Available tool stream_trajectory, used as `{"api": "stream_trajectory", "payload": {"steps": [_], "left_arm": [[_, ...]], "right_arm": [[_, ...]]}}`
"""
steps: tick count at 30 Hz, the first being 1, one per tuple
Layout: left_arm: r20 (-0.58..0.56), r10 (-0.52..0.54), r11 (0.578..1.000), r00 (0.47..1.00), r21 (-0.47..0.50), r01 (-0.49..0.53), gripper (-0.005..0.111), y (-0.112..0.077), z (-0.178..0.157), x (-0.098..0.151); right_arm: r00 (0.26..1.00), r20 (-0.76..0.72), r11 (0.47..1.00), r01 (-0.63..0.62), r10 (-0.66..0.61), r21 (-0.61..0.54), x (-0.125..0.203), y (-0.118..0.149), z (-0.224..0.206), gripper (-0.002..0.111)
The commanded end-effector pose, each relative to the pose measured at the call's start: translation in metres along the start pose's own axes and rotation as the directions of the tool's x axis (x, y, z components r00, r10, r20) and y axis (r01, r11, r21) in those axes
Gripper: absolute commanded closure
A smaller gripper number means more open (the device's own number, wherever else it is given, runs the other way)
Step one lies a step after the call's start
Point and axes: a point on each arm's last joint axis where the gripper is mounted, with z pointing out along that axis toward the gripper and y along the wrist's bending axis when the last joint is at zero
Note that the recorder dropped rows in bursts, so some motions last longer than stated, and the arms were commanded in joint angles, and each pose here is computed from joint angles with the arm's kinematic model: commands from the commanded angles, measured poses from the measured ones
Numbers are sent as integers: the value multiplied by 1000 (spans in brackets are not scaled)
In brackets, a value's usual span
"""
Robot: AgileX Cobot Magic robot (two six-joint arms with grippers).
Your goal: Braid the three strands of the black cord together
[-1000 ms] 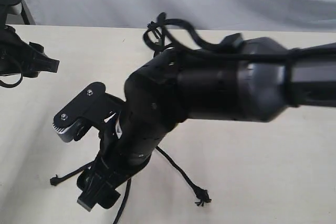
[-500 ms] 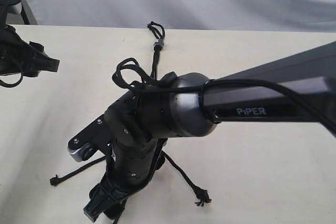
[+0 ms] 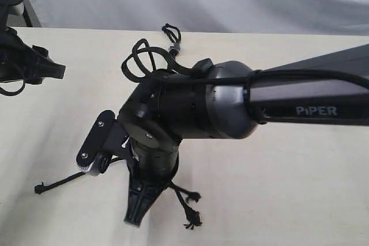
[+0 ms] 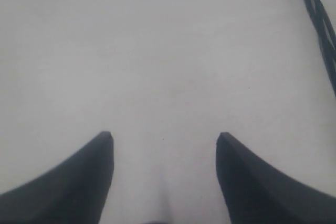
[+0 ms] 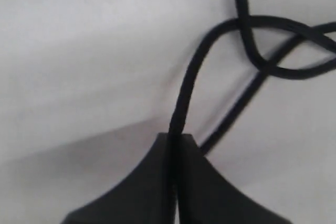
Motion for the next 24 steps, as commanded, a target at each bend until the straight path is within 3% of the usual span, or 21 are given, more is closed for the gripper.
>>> {"api": "stream_trajectory", "payload": {"steps": [1, 6, 10, 16, 20, 24], "left_arm": [[7, -6, 1000, 1000, 0, 6, 51, 1, -1, 0], [7, -6, 1000, 1000, 0, 6, 51, 1, -1, 0], [7, -6, 1000, 1000, 0, 6, 51, 1, -1, 0], [16, -4, 1000, 1000, 2, 4, 51, 0, -1, -1], [16, -4, 1000, 1000, 2, 4, 51, 0, -1, -1], [12, -4, 1000, 1000, 1, 4, 51, 0, -1, 0]], "right_arm": [[984, -54, 978, 174, -168, 116, 3, -11, -1, 108], [950, -131, 937, 303, -283, 176, 4, -17, 17, 108], [944, -176, 943, 304, -279, 139, 7, -12, 36, 108], [968, -160, 981, 190, -192, -28, 10, 7, 30, 108], [949, -103, 946, 280, -299, -165, 7, 27, 16, 108], [940, -61, 929, 320, -336, -186, 5, 29, 13, 108]]}}
